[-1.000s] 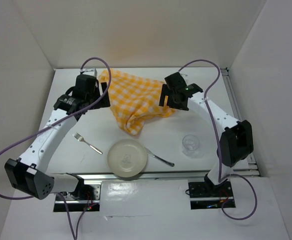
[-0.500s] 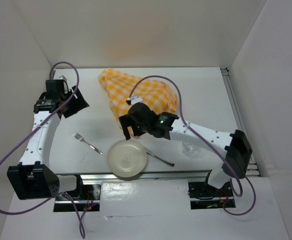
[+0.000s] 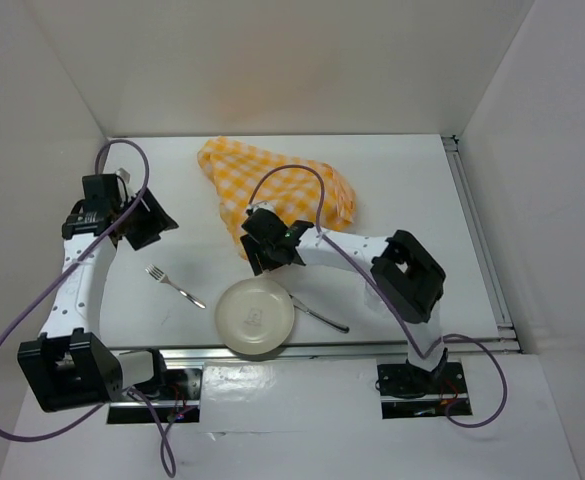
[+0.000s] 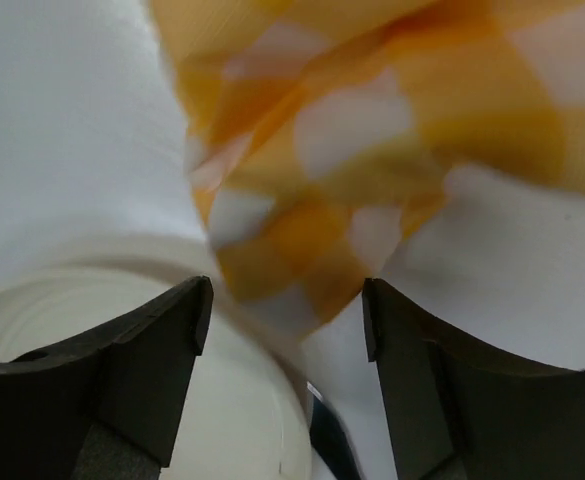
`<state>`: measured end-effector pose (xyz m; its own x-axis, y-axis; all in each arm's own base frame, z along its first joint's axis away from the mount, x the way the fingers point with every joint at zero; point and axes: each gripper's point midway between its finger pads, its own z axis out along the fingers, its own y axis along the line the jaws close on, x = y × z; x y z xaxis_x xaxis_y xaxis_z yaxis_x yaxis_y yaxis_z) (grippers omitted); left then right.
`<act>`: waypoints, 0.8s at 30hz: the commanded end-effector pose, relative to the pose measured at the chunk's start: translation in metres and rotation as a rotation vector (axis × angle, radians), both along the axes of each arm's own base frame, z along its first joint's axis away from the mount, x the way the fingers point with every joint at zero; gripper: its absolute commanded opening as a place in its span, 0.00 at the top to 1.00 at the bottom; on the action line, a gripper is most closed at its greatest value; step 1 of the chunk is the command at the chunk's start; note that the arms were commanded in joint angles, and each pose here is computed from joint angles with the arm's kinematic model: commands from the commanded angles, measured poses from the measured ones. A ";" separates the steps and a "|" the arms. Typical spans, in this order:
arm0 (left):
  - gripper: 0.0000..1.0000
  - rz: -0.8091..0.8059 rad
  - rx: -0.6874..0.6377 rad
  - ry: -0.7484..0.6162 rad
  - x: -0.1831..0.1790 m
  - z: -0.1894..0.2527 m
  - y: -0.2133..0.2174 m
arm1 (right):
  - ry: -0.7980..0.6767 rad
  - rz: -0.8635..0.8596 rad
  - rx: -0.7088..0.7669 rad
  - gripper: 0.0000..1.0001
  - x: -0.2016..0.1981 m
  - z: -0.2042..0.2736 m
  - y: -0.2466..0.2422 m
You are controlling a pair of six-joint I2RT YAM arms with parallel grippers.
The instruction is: Set the dinner table for one person
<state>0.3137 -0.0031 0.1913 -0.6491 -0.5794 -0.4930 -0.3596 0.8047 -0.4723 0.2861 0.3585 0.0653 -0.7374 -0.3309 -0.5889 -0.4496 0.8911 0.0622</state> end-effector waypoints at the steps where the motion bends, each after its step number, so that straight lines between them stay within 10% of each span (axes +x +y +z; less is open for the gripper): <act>1: 0.31 -0.039 -0.030 -0.035 -0.001 0.004 -0.008 | -0.042 0.001 0.068 0.29 0.040 0.000 0.019; 5: 0.32 -0.046 -0.027 -0.017 -0.003 -0.002 -0.008 | -0.122 0.040 0.021 1.00 0.075 0.023 0.015; 15: 0.37 -0.180 0.001 -0.028 0.017 0.007 -0.047 | -0.372 0.130 0.400 1.00 0.163 0.287 -0.069; 24: 0.34 -0.274 -0.033 -0.019 0.032 0.006 -0.092 | -0.255 -0.055 0.444 1.00 0.165 0.241 -0.179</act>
